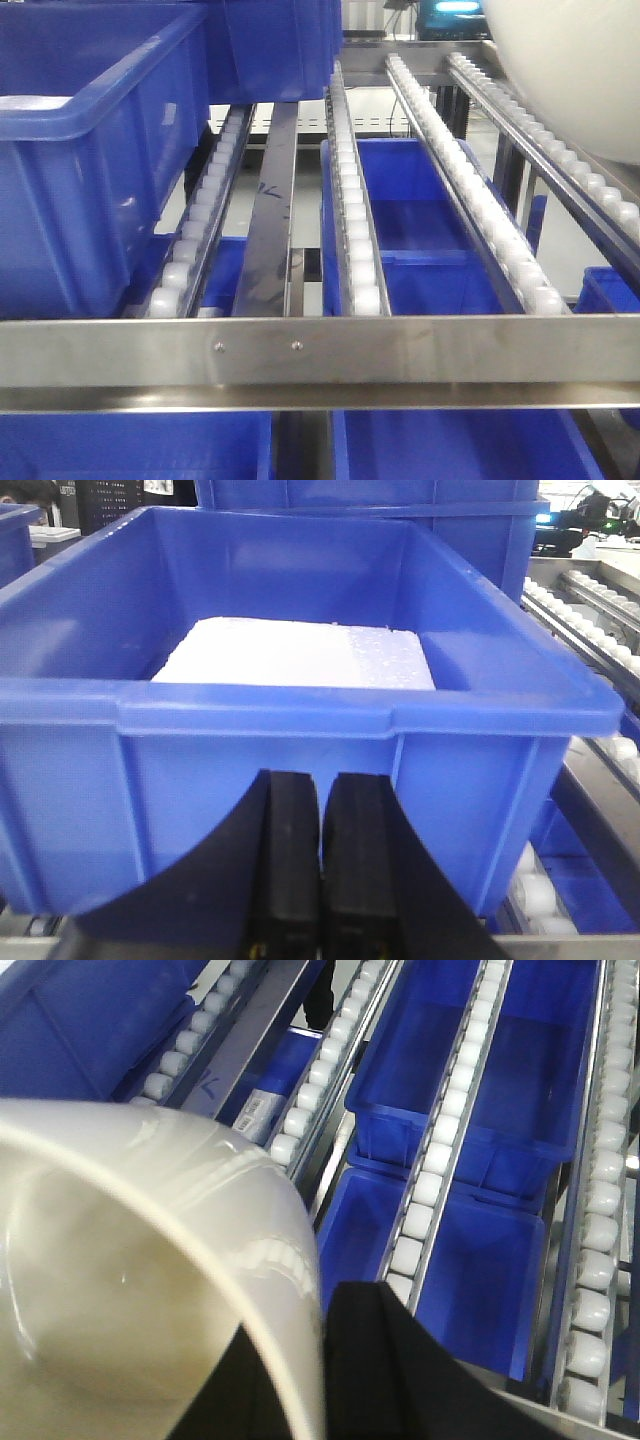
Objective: Move white bin to right shelf second layer
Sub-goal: 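Approach the roller shelf and align with its second layer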
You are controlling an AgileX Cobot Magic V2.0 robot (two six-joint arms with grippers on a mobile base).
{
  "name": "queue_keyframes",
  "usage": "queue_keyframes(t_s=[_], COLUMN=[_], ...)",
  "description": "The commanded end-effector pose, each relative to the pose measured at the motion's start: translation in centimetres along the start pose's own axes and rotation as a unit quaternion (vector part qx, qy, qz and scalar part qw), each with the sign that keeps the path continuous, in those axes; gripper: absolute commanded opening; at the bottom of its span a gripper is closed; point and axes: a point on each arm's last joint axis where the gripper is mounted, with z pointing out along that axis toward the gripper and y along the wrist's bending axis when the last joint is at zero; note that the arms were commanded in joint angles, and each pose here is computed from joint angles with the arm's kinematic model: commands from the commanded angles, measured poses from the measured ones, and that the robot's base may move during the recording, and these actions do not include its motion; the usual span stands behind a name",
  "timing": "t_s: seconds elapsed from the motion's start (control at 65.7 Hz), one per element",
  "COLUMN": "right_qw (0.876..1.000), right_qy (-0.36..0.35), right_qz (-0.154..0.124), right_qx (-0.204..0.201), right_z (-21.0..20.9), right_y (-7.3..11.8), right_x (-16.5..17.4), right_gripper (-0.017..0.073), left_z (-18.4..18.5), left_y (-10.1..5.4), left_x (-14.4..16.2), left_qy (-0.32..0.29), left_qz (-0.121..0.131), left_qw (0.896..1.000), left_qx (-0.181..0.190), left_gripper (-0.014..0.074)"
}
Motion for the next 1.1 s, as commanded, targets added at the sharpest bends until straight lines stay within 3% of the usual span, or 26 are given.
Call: queue_keyframes(t_s=[0.0, 1.08], right_qw=[0.998, 0.998], right_qy=[-0.062, -0.067], right_qz=[-0.002, -0.003], right_qx=[-0.003, -0.003], right_z=[-0.47, -0.49], right_y=[0.09, 0.10], right_x=[-1.78, -1.89], right_gripper=[0.0053, 0.0053], left_z=[0.09, 0.09], left_y=[0.05, 0.05], left_x=[0.45, 0.45], left_qy=[-0.026, -0.026], left_qz=[-0.004, -0.004], left_qw=[1.000, 1.000], left_qx=[0.001, 0.001], left_gripper=[0.0085, 0.0085])
